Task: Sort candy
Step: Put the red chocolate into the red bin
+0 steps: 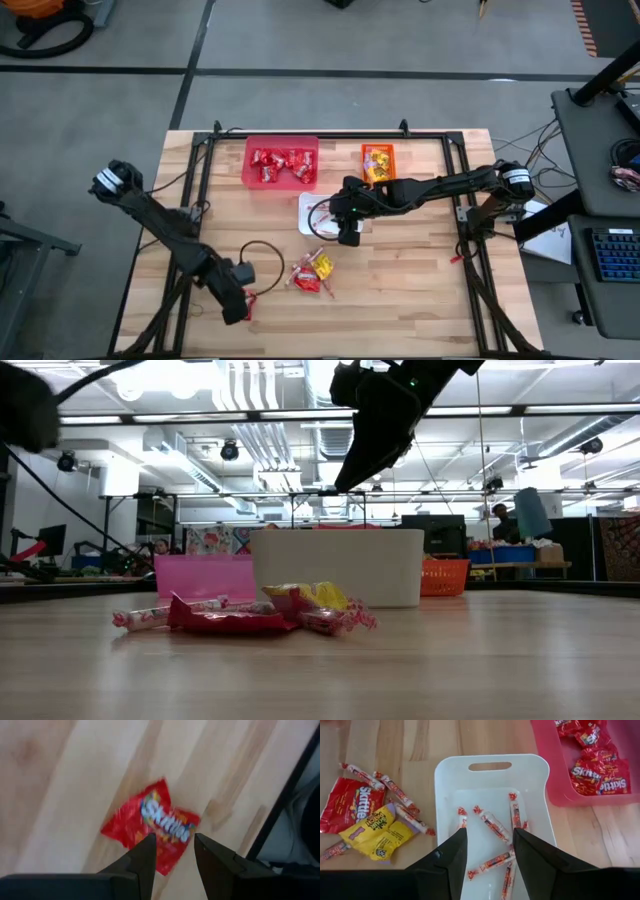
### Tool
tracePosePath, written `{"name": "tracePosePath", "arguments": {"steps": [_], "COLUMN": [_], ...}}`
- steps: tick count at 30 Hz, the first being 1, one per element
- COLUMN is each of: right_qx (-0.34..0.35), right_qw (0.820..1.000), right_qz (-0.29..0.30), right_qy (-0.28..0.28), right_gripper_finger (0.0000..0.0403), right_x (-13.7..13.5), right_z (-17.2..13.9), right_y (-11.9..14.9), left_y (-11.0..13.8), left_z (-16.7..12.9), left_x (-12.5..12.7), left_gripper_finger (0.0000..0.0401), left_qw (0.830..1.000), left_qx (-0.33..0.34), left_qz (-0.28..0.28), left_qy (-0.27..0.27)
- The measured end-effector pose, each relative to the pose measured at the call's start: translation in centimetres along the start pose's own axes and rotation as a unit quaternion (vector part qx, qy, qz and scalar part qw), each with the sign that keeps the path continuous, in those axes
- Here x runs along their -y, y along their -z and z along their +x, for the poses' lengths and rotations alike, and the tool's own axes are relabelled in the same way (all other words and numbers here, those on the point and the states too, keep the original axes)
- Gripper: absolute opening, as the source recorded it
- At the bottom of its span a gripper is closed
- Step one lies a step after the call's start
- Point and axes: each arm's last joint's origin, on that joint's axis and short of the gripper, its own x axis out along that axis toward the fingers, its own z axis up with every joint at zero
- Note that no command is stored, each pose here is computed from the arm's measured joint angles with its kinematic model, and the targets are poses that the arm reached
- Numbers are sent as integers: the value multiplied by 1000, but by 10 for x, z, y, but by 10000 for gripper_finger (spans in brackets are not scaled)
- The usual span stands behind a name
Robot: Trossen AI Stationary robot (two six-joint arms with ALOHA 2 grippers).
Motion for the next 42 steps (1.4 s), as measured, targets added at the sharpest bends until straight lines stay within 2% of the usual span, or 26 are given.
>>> {"name": "tracePosePath", "arguments": {"steps": [7,12,17,21,26,31,36,42], "right_qx": [13,20,21,21,21,21,21,21], "right_qw": [1000,1000,999,999,999,999,999,999], "right_qz": [-12,-22,-26,-27,-27,-27,-26,-27], "right_qy": [0,0,0,0,0,0,0,-2], "right_gripper_finger": [160,160,162,160,160,160,162,158], "right_x": [0,0,0,0,0,0,0,-1], "right_z": [0,0,0,0,0,0,0,0], "right_y": [-3,-4,-4,-4,-4,-4,-4,-4], "left_y": [22,34,39,38,37,37,37,37], "left_z": [18,29,36,42,53,58,58,58], "left_x": [5,14,28,40,49,49,48,48], "left_gripper_finger": [171,212,224,224,224,217,189,132], "left_qw": [998,996,985,975,967,964,965,965], "left_qx": [-51,-30,1,-6,-14,-15,-6,-5], "left_qz": [-15,37,106,139,169,172,163,162], "left_qy": [-28,-75,-133,-176,-192,-200,-204,-205]}}
